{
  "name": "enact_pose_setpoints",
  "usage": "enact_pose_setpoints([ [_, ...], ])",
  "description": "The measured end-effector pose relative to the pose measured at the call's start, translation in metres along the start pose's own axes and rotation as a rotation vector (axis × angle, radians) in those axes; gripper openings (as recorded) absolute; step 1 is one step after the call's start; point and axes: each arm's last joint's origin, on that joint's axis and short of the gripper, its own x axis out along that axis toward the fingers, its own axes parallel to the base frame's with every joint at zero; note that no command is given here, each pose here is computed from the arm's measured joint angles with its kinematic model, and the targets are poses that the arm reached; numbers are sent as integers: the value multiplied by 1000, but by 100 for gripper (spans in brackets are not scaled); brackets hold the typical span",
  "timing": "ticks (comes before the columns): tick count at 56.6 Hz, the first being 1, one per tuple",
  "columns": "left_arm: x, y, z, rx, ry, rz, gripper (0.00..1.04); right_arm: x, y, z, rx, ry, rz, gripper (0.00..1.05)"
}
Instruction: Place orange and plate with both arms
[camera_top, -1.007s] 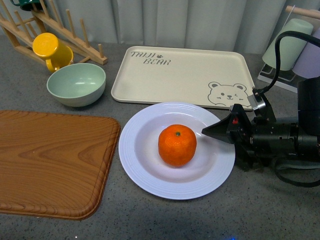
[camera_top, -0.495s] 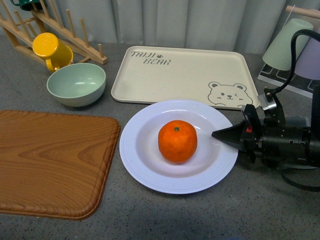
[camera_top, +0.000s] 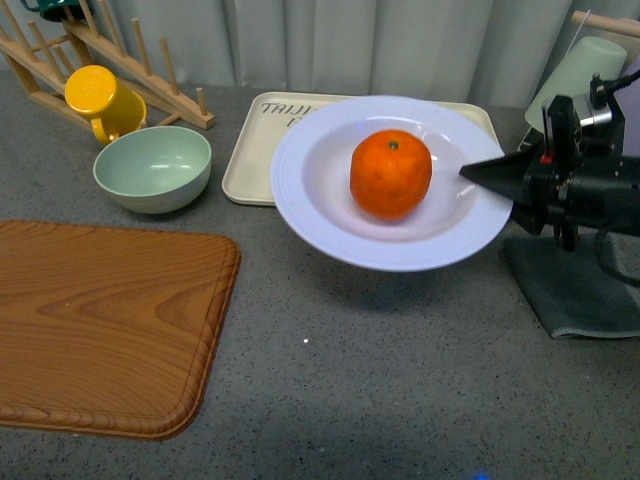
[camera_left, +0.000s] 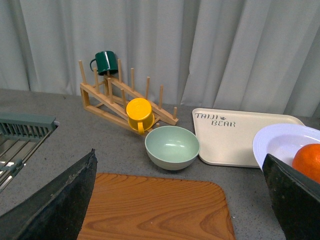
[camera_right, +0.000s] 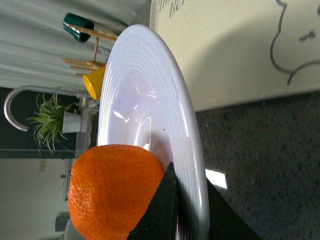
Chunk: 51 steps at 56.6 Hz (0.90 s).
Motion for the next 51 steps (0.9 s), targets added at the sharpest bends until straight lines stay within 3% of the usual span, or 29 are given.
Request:
enact_pose_setpoints([
  [15,0,0,0,0,0,0,98,35,-5,53,48,-93,-19,3],
  [48,0,0,0,0,0,0,98,117,-20,80,133,-102,-134,3],
  [51,0,0,0,1,0,0,98,119,-21,80,138,-108,-154,9],
])
